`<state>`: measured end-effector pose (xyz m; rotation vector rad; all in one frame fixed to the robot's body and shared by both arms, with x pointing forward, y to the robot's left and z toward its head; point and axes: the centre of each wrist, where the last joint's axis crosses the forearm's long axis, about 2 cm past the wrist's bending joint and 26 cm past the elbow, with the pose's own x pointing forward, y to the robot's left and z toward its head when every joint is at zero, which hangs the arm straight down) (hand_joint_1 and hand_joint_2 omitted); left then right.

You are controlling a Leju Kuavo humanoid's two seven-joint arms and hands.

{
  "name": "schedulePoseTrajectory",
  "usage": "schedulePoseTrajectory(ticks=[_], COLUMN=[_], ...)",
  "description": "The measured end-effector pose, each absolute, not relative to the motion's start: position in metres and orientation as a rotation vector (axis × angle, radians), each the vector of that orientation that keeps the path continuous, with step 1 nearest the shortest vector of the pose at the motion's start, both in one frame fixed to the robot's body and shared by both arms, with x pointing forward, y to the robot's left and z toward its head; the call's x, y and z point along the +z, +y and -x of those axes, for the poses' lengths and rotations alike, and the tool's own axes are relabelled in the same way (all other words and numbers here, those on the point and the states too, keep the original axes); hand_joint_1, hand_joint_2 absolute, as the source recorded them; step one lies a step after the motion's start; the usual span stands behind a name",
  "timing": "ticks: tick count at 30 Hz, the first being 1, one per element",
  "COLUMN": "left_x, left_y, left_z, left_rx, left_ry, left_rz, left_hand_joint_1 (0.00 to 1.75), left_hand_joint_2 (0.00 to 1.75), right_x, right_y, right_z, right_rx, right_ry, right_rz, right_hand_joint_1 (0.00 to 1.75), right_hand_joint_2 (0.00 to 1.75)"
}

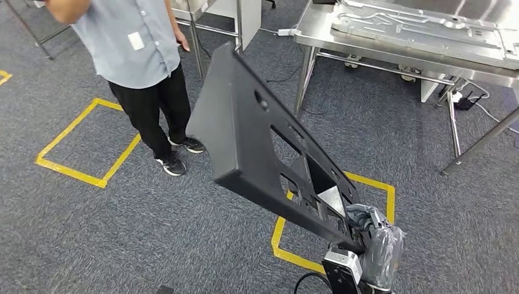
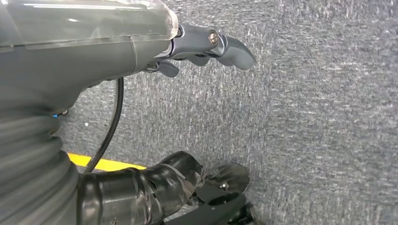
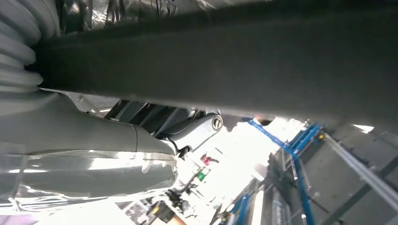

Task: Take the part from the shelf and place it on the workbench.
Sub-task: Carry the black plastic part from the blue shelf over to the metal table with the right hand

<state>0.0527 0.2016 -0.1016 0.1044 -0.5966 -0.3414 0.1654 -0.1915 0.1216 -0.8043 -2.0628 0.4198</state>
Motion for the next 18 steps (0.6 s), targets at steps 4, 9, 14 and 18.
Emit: schedulePoseTrajectory(ticks=[4,9,14,18], left_x=[-0.1014,-0.1018,-0.1022,-0.1019], left_y=[0.2014,0.2016,0.2035,0.2036], left_z=[-0.0545,-0.0512,-0.0513,-0.0534], left_rx=[-0.341,-0.342,-0.342,-0.343], left_ry=[-0.600,-0.594,-0.593,-0.602], left_rz=[-0.104,-0.103,-0.107,-0.100], left_hand_joint_1=[0.00,0.00,0.00,0.00], left_hand_joint_2=[1.75,1.75,1.75,1.75], right_x=[0.1215,0.1217,0.1218,0.1213], right_y=[-0.1916,-0.1909,-0.1908,-0.1908], right_z=[-0.1649,-0.1650,-0.1652,-0.1642], right_rx=[0.420,0.421,0.421,0.424], right_ry=[-2.063,-2.064,-2.065,-2.064], right_rz=[0.804,0.801,0.801,0.800], right_hand_joint_1=[1.71,1.71,1.71,1.71], right_hand_joint_2=[1.75,1.75,1.75,1.75])
